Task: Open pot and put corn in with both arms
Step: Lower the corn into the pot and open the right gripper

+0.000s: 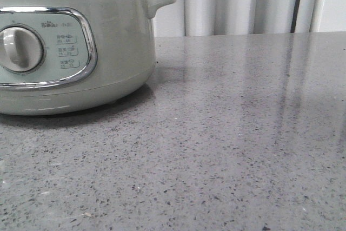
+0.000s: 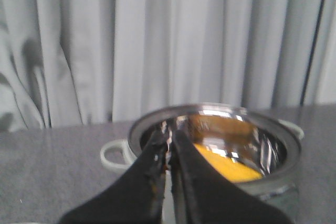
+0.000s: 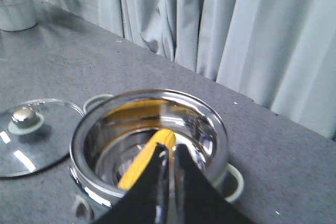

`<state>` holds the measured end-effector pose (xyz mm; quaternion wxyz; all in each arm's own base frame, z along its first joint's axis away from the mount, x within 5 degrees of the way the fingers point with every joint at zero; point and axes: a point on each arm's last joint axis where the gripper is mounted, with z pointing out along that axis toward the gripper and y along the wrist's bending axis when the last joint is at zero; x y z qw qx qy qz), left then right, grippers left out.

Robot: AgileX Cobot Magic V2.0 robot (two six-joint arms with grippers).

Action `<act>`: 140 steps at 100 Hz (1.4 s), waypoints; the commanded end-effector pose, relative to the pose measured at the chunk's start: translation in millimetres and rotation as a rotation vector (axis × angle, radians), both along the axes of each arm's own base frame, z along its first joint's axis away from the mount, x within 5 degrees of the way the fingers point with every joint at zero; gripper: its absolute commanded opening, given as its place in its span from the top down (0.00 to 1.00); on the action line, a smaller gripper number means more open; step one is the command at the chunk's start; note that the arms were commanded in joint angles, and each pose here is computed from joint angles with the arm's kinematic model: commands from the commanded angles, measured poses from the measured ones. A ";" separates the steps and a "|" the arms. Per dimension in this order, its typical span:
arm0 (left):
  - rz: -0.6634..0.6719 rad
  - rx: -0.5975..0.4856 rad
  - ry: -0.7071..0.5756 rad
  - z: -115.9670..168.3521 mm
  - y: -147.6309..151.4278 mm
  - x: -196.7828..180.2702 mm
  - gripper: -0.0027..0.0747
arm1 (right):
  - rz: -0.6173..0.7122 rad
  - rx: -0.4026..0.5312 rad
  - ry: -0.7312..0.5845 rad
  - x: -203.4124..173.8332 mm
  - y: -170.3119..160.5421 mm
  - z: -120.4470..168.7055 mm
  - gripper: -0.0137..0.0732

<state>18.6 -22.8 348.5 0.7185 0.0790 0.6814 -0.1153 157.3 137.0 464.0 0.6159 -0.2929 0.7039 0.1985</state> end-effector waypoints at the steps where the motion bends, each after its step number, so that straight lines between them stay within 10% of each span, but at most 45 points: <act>1: -0.035 0.009 0.037 3.3 -2.6 -1.7 0.99 | -0.017 0.035 -0.163 -30.6 -30.1 -0.7 0.90; 42: -0.067 -0.104 0.084 -16.2 -5.4 9.7 0.99 | -0.065 0.025 -0.365 -120.7 -115.0 -90.3 0.90; 111: -0.068 -0.103 0.151 -35.9 -6.1 16.7 0.99 | -0.076 0.086 -0.434 -138.5 -130.7 -89.8 0.90; 140: 0.098 0.131 0.056 -86.6 9.8 22.4 0.99 | -0.076 0.086 -0.434 -138.5 -130.7 -89.8 0.90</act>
